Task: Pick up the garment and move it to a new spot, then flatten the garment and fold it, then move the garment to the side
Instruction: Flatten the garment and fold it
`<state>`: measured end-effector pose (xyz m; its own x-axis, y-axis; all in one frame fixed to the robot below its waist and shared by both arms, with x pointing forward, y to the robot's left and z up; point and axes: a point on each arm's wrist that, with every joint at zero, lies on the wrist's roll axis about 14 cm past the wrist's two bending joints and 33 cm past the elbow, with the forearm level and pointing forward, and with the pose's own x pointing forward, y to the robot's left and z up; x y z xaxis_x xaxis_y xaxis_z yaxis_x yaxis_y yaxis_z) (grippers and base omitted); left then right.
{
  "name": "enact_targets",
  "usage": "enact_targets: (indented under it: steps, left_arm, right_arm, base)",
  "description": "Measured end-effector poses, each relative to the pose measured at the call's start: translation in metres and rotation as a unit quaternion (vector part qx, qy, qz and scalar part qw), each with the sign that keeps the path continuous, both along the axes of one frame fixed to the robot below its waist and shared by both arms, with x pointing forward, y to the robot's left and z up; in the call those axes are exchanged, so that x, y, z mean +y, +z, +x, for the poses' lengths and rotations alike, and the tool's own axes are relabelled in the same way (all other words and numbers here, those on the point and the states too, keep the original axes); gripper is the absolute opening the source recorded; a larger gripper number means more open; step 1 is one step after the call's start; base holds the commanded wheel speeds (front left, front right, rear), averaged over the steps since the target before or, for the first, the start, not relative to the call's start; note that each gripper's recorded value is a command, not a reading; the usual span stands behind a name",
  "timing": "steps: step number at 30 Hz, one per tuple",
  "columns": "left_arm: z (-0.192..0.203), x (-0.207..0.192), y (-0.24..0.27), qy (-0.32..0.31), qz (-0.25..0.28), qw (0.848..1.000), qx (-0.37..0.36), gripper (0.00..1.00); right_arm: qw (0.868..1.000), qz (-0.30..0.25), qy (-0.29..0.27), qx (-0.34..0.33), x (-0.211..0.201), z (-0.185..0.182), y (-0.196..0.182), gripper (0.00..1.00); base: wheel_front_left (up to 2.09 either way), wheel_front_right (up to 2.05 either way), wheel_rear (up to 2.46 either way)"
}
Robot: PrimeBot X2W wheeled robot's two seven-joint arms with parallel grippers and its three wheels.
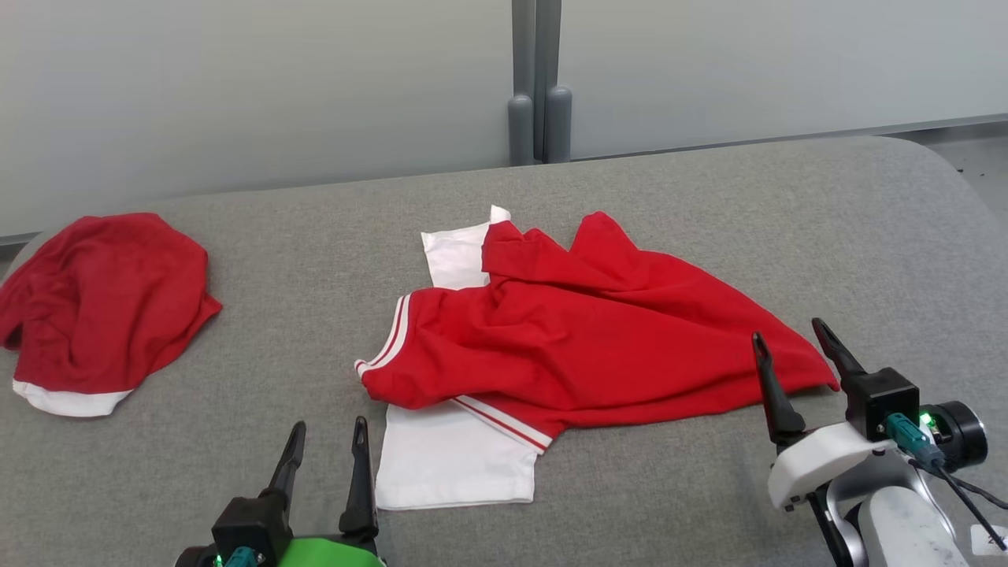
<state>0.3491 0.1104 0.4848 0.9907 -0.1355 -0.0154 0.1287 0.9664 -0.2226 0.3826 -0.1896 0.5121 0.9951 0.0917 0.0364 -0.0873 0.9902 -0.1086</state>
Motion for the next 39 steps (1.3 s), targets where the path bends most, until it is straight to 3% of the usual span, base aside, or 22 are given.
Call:
enact_targets:
  steps: [13,22,39]
  left_arm:
    - [-0.015,0.016,0.004,0.028,-0.008,1.0,-0.005,1.0]
    - [-0.017,0.022,0.01,0.04,-0.013,0.999,-0.015,1.0]
    - [-0.016,0.023,0.01,0.042,-0.01,0.999,-0.014,1.0]
  right_arm:
    - [0.998,0.035,0.044,-0.032,0.04,-0.002,0.027,1.0]
    - [0.996,0.079,0.025,-0.026,0.032,-0.012,0.02,1.0]
    - [0.995,0.091,0.021,-0.022,0.03,-0.013,0.017,1.0]
  base:
    - [0.0,0.0,0.0]
    - [0.0,0.0,0.0]
    - [0.0,0.0,0.0]
